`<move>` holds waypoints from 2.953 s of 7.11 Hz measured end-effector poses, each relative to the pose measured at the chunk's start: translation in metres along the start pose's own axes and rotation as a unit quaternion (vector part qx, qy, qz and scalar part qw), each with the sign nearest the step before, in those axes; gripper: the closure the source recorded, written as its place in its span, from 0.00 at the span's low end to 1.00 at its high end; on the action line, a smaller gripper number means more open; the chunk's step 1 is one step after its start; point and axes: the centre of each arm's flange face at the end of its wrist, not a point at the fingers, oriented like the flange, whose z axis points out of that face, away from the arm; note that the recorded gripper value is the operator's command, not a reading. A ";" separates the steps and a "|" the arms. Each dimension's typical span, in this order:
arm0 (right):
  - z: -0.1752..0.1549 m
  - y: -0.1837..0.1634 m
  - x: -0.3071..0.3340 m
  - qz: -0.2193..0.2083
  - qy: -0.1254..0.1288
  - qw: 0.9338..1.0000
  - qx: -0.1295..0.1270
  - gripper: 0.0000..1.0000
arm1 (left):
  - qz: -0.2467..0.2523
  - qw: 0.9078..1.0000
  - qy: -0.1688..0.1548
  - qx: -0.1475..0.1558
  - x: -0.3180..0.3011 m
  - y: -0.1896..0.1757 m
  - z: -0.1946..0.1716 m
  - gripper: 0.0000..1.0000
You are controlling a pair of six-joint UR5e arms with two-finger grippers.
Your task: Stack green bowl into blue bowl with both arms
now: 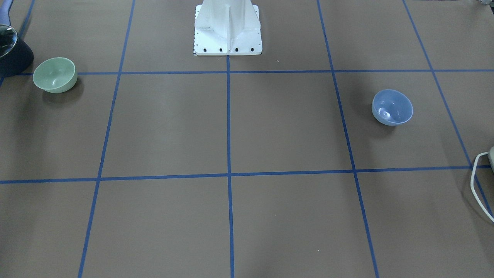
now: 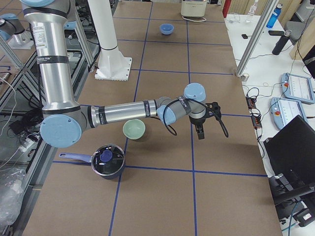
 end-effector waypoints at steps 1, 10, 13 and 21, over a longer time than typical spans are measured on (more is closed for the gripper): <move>-0.001 0.018 -0.004 0.004 -0.003 1.000 -0.005 0.00 | -0.005 1.000 0.003 -0.002 0.006 -0.002 0.006 0.02; 0.027 0.134 -0.013 0.014 -0.019 0.999 -0.036 0.00 | -0.040 0.998 0.044 0.018 0.061 0.065 0.075 0.03; 0.032 0.141 -0.009 0.012 -0.014 0.999 -0.043 0.00 | -0.037 0.999 0.037 0.007 0.077 0.066 0.094 0.03; 0.038 0.143 -0.013 0.010 -0.015 0.999 -0.050 0.00 | -0.029 0.998 0.031 -0.040 0.141 0.095 0.167 0.13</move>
